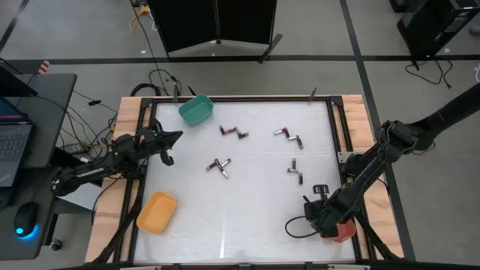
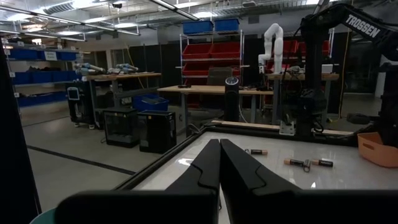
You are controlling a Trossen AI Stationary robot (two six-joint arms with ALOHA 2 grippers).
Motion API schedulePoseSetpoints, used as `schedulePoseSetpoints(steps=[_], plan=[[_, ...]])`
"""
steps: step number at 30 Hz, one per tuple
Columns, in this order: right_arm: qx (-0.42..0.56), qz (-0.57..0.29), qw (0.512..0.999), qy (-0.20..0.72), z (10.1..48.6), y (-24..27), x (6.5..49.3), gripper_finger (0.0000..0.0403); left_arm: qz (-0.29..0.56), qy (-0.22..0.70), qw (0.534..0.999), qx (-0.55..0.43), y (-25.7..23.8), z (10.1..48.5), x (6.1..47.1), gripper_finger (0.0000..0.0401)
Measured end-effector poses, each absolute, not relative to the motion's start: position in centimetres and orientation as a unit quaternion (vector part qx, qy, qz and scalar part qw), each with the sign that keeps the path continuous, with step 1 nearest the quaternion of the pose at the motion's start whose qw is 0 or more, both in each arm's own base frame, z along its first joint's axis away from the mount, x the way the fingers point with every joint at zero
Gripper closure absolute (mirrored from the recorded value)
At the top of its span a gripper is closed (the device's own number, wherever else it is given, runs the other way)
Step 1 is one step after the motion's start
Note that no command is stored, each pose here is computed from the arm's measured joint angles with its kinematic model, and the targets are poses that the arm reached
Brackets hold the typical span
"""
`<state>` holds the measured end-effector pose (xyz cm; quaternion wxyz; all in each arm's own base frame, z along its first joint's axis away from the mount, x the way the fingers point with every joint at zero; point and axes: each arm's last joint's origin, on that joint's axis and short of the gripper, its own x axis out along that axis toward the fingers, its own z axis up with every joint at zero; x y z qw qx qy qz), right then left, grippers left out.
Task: Sort batteries
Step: Adjust the orange bin, then put the silver battery into the yellow bin
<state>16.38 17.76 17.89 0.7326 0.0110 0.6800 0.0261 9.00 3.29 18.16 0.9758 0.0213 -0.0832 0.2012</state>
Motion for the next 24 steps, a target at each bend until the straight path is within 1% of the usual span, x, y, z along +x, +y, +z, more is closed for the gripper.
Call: schedulePoseSetpoints(steps=[6,13,17,20,24], plan=[[0.015,0.034,0.738,0.674,17.9,17.9,16.5,0.0389,0.201,-0.083,0.976,0.021,3.3,18.2,9.0,0.0386],[0.023,0.031,0.736,0.676,18.7,18.2,16.7,0.0361,0.201,-0.083,0.976,0.021,3.3,18.2,9.0,0.0386],[0.026,0.009,0.726,0.687,20.1,18.2,16.8,0.0356,0.201,-0.083,0.976,0.021,3.3,18.2,9.0,0.0386],[0.036,-0.009,0.712,0.701,21.4,18.3,16.7,0.0365,0.201,-0.083,0.976,0.021,3.3,18.2,9.0,0.0386],[0.057,-0.034,0.694,0.717,23.8,18.3,16.6,0.0391,0.201,-0.083,0.976,0.021,3.3,18.2,9.0,0.0386]])
